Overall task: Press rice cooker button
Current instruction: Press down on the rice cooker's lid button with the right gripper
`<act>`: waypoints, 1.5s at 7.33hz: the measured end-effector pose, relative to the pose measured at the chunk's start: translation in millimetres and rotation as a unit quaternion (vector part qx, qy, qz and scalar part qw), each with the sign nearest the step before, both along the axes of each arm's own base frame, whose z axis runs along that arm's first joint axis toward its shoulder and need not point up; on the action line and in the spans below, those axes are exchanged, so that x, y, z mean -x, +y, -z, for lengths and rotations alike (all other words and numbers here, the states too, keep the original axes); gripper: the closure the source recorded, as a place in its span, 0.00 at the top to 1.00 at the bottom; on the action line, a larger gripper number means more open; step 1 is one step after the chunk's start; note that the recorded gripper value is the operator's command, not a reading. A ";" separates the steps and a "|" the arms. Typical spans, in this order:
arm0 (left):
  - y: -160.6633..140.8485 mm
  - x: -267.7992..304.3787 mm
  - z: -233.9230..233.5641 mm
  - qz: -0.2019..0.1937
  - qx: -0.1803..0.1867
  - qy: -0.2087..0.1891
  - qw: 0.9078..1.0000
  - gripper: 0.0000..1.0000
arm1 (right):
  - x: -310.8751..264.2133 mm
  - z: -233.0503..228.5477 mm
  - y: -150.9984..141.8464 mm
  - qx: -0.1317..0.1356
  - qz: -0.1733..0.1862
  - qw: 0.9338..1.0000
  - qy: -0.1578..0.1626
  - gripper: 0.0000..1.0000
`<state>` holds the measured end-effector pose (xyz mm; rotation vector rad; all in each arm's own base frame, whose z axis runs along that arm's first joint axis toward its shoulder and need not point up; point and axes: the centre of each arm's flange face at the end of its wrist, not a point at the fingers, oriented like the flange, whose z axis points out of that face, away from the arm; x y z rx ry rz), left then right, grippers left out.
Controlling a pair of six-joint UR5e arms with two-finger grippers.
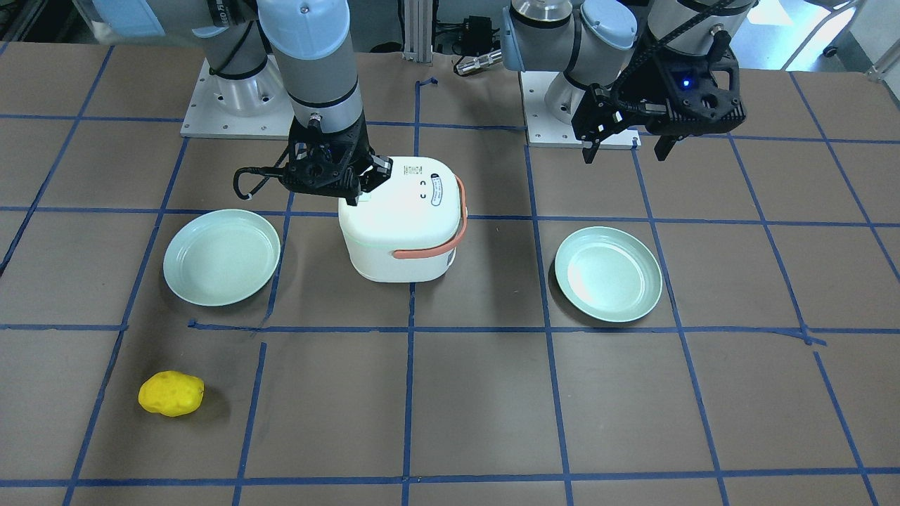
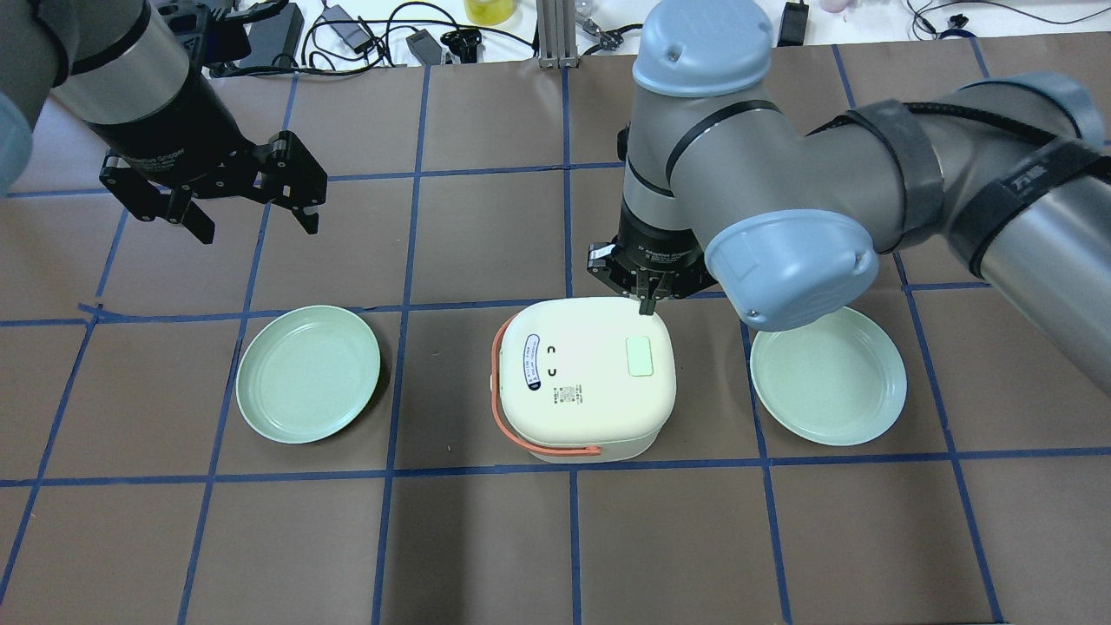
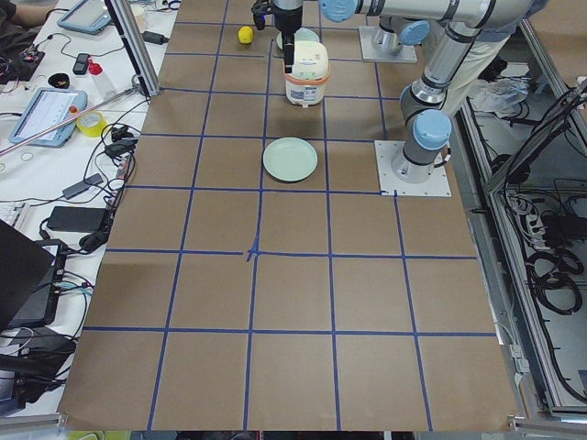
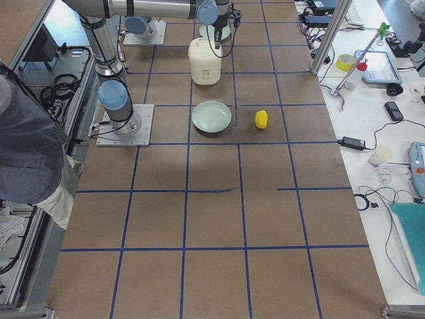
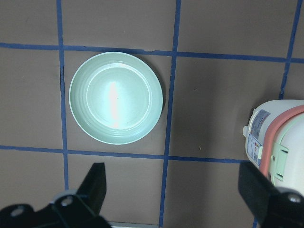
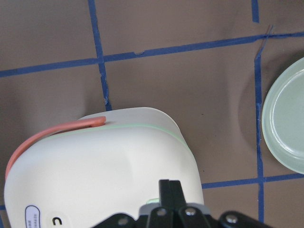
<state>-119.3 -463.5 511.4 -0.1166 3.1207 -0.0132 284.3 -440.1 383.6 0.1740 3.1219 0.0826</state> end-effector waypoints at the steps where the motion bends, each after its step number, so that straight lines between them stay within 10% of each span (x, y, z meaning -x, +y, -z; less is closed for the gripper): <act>1: 0.0 0.0 0.0 0.000 0.000 0.000 1.000 1.00 | -1.9 6.6 6.3 -0.007 -0.002 1.000 0.003 0.00; 7: 0.0 0.0 0.0 0.000 0.000 0.000 1.000 1.00 | -3.5 29.0 21.1 -0.038 -0.010 0.999 0.000 0.12; 8: 0.0 0.0 0.0 0.000 0.000 0.000 1.000 1.00 | -3.7 29.1 20.9 -0.038 -0.013 0.999 0.000 0.83; 9: 0.0 0.0 0.0 0.000 0.000 0.000 1.000 1.00 | -3.7 26.4 19.3 -0.033 -0.014 0.999 0.001 1.00; 11: 0.0 0.0 0.0 0.000 0.000 0.000 1.000 1.00 | 0.0 8.7 9.2 -0.013 -0.015 1.000 0.001 1.00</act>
